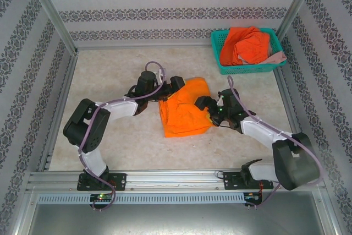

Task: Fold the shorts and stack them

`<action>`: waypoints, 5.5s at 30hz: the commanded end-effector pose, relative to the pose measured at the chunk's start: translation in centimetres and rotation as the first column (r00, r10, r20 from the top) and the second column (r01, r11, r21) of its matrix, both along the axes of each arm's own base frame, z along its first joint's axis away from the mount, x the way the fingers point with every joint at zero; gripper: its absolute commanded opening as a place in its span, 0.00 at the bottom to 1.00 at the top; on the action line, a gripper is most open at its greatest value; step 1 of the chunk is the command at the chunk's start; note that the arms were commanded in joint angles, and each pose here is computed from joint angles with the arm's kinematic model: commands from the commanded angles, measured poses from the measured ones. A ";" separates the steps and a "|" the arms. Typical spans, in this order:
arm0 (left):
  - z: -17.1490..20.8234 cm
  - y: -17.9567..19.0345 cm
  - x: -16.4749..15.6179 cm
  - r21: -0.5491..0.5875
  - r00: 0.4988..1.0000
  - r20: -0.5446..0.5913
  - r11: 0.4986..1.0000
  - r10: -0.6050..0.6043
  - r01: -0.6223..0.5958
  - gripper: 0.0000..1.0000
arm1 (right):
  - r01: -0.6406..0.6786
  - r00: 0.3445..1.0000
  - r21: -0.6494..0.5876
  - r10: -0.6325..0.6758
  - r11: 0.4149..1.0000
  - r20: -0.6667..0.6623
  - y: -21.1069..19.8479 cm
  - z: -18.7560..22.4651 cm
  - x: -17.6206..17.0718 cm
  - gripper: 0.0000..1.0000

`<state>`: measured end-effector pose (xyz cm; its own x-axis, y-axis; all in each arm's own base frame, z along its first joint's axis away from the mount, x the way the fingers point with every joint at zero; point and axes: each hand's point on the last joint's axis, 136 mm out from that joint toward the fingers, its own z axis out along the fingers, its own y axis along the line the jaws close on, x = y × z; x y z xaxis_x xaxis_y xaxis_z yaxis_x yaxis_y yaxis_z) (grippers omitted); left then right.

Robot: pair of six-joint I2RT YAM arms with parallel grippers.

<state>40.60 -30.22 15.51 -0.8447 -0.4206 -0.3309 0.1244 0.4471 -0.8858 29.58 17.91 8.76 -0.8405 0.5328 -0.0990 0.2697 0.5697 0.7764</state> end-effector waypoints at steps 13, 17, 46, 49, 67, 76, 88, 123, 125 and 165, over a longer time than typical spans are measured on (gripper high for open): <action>-10.7 4.4 1.5 0.261 0.995 -0.058 0.963 0.080 -0.062 1.00 | -0.002 0.987 0.001 0.002 1.000 -0.160 -1.7 -6.2 -3.9 0.95; -9.0 5.4 1.5 0.276 0.997 -0.033 0.960 0.063 -0.052 1.00 | -0.015 0.994 0.009 0.016 1.000 -0.111 -1.7 -4.5 -3.5 0.95; -8.8 0.0 -9.4 0.163 0.985 -0.113 0.976 -0.127 0.145 1.00 | -0.418 0.904 -0.483 0.403 0.769 -0.140 -5.9 -0.9 8.0 0.75; -10.3 0.1 -9.9 0.151 0.982 -0.140 0.978 -0.125 0.146 1.00 | -0.447 0.893 -0.472 0.411 0.760 -0.185 -5.9 -2.7 8.5 0.72; -6.0 1.4 -8.9 0.132 0.996 -0.019 0.988 -0.083 0.084 1.00 | -0.462 0.887 -0.558 0.353 0.690 -0.298 -8.4 -4.8 8.3 0.00; 0.2 5.0 -8.8 0.193 0.993 0.115 0.981 -0.032 0.010 1.00 | -0.454 0.891 -0.851 0.160 0.263 -0.425 -22.1 -0.3 6.8 0.00; 0.5 6.8 -9.0 0.183 0.992 0.124 0.983 -0.021 -0.002 1.00 | -0.331 0.943 -0.938 -0.064 -0.099 -0.326 -35.1 6.9 8.4 0.00; 1.5 9.5 -7.9 0.176 0.991 0.129 0.982 0.047 -0.070 1.00 | 0.368 0.926 -0.711 -0.166 0.599 0.340 -26.9 14.4 31.7 0.90; 1.4 9.6 -7.9 0.189 0.991 0.125 0.979 0.048 -0.071 1.00 | 0.375 0.924 -0.706 -0.177 0.601 0.340 -26.9 12.7 33.2 0.86; 1.7 9.7 -7.2 0.190 0.990 0.120 0.977 0.075 -0.097 1.00 | 0.598 0.747 -0.536 -0.172 0.596 0.642 -26.2 26.2 34.2 0.00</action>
<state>32.56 -20.58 15.42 -0.7875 -0.3868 -0.4798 0.1454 0.6399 -0.7545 64.44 -9.18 28.56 -0.3994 0.3797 -0.8345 0.3707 0.8994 0.2318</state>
